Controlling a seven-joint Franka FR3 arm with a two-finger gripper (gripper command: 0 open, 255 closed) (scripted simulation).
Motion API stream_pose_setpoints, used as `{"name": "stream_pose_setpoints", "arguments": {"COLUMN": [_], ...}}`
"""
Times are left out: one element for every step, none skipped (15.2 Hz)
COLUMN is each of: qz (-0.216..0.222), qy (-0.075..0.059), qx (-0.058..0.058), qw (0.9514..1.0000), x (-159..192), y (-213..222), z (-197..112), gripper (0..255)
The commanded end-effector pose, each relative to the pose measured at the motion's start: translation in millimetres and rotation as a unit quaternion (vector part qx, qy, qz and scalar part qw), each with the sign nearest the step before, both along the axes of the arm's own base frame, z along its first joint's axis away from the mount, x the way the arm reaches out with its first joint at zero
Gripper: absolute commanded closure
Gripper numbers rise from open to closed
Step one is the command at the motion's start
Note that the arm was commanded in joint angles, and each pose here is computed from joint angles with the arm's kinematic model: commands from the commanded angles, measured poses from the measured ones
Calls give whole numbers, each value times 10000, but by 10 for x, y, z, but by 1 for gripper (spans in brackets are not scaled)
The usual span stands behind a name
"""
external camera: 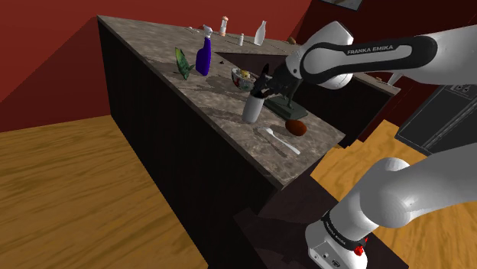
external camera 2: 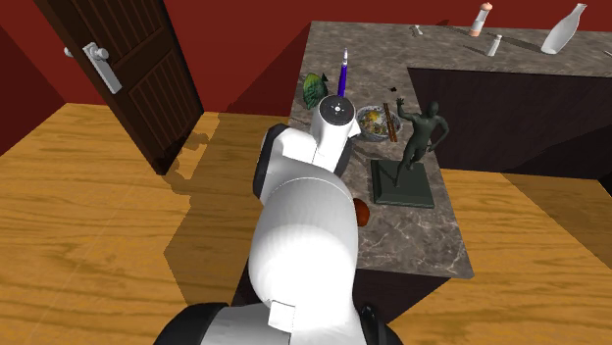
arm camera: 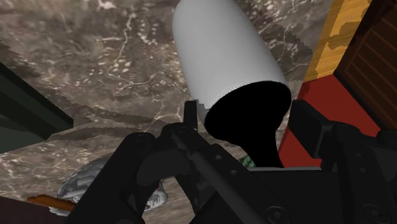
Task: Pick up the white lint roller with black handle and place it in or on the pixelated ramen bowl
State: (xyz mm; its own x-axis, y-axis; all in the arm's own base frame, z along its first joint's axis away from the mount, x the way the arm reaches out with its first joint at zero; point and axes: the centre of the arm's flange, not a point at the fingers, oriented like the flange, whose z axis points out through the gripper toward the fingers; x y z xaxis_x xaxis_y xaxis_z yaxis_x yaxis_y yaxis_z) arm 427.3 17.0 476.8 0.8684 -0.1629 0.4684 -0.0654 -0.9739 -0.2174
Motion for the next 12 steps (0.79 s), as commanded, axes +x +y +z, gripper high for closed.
{"name": "stream_pose_setpoints", "arguments": {"qz": [0,0,0,0,0,0,0,0,0,0,0,0], "qy": [1,1,1,1,1,1,1,1,1,1,1,1], "qx": [0,0,0,0,0,0,0,0,0,0,0,0], "qw": [10000,10000,10000,10000,10000,10000,10000,10000,10000,10000,10000,10000], "x": [-1,-1,-1,-1,-1,-1,-1,-1,-1,-1,-1,-1], "y": [2,2,2,2,2,2,2,2,2,2,2,2], "z": [79,132,185,237,290,343,396,449,501,554,607,660], "gripper": [255,255,255,255,255,255,255,255,255,255,255,255]}}
